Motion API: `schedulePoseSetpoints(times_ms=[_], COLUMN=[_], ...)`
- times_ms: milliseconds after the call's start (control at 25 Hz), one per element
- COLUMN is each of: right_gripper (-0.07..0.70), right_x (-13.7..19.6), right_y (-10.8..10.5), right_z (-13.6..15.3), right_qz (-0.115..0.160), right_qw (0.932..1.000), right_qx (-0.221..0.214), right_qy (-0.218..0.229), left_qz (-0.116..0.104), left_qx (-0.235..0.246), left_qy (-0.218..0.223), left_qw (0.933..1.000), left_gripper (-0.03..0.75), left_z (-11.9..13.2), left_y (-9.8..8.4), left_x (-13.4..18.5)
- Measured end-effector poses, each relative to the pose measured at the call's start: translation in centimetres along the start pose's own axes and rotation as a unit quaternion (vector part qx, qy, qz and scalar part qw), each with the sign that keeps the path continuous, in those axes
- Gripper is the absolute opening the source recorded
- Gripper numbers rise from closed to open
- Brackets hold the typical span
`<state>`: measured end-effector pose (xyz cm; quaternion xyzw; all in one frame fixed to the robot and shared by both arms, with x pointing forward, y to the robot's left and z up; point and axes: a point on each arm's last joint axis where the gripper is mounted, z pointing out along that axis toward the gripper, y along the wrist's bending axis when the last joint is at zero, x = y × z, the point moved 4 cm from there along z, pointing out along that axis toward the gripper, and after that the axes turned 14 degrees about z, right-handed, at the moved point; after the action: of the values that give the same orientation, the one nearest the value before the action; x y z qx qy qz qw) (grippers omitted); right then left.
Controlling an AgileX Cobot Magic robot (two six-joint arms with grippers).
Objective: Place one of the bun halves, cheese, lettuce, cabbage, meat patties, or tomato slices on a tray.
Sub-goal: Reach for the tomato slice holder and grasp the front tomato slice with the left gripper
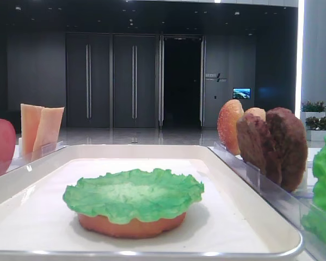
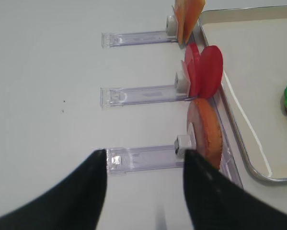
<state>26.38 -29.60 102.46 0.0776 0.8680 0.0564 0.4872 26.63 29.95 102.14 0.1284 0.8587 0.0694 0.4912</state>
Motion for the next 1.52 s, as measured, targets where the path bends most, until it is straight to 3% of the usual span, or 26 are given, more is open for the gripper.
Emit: schedulePoseSetpoints(times_ms=[120, 280, 1360, 1520], right_gripper=[0.429, 0.429, 0.429, 0.429], right_x=[0.00, 0.00, 0.00, 0.00], right_y=[0.00, 0.00, 0.00, 0.00], right_z=[0.00, 0.00, 0.00, 0.00], right_qz=[0.000, 0.000, 0.000, 0.000], right_qw=[1.0000, 1.0000, 1.0000, 1.0000], right_qx=[0.000, 0.000, 0.000, 0.000], right_qy=[0.000, 0.000, 0.000, 0.000], left_qz=[0.000, 0.000, -0.006, -0.009], left_qx=[0.000, 0.000, 0.001, 0.007], left_qy=[0.000, 0.000, 0.000, 0.019], left_qw=[1.0000, 1.0000, 1.0000, 0.9998], left_gripper=[0.512, 0.563, 0.555, 0.555], left_z=[0.00, 0.00, 0.00, 0.20], left_y=[0.00, 0.00, -0.03, 0.02], left_x=[0.00, 0.00, -0.01, -0.16])
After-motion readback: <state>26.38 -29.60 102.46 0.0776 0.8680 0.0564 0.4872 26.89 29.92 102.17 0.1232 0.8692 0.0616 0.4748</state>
